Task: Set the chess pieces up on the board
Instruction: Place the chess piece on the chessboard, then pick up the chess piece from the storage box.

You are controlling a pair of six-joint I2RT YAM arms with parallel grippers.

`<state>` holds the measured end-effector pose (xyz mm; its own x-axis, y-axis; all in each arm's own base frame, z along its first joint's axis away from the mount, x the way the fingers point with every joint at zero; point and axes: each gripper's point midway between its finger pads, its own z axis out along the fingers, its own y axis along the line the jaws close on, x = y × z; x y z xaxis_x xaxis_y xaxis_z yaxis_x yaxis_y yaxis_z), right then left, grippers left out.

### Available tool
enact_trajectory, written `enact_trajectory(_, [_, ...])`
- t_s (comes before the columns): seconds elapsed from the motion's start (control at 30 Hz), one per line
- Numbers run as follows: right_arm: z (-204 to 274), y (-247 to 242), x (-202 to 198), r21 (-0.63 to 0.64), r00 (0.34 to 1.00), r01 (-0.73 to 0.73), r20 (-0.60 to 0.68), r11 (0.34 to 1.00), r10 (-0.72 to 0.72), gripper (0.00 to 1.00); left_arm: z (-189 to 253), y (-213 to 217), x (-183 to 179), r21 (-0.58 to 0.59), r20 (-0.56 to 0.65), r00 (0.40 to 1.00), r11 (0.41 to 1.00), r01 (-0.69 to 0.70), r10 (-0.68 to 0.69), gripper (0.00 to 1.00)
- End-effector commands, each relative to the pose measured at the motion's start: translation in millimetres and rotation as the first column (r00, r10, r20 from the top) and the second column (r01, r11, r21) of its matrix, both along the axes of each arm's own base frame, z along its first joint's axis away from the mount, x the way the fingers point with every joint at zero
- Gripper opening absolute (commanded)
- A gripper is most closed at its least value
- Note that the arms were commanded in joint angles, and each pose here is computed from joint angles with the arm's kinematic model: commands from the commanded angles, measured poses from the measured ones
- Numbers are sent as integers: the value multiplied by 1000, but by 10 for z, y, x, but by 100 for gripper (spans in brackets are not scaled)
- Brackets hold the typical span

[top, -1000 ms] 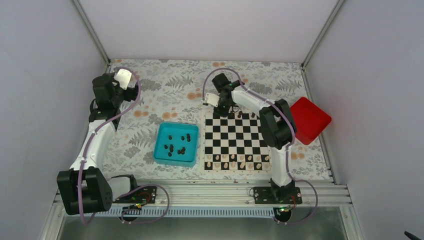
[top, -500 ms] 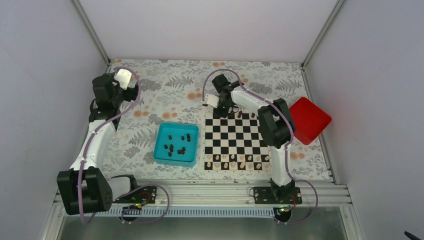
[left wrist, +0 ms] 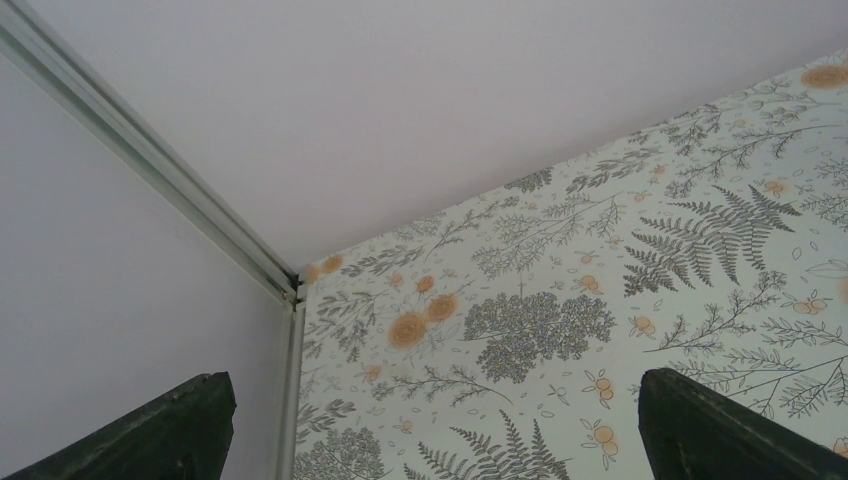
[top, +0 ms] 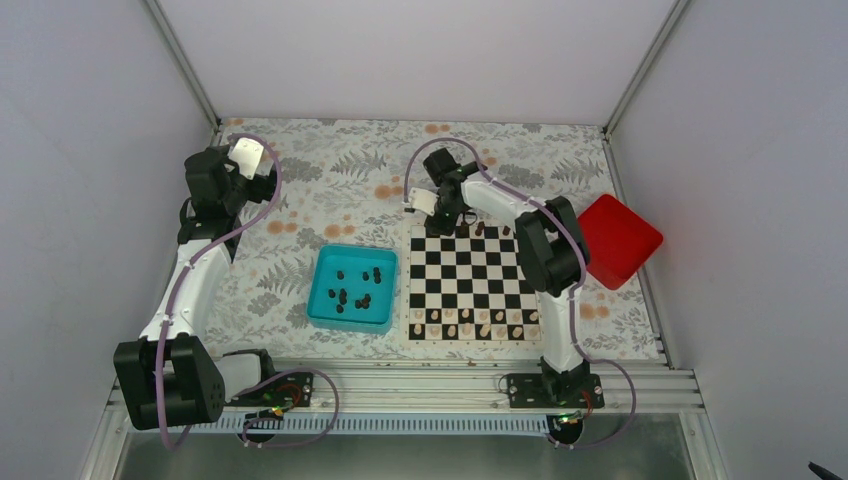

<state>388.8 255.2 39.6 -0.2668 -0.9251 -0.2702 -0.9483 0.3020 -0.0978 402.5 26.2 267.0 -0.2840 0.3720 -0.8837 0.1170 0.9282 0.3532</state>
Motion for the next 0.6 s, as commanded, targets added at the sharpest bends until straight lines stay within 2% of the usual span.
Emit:
enact_trajectory(0.0, [456,65,193,56,995,7,101,998,-12,37,16,-5,2,8,12,1000,1000,14,-14,100])
enact_trajectory(0.13, [781,185,197,84,990,-14,142,996,2,40,20,-4,3,6,13,1000,1000,14,-14,100])
enact_trajectory(0.23, [952,425,29,94,987,-69,154,993,54,40,18,-3,6,6,13,1000,1000,13,-14,100])
enact_trajectory(0.57, [982,1540,-1051,126,936,-342,130,931,326,40,25,-4,0,6,14,1000,1000,14,-14,100])
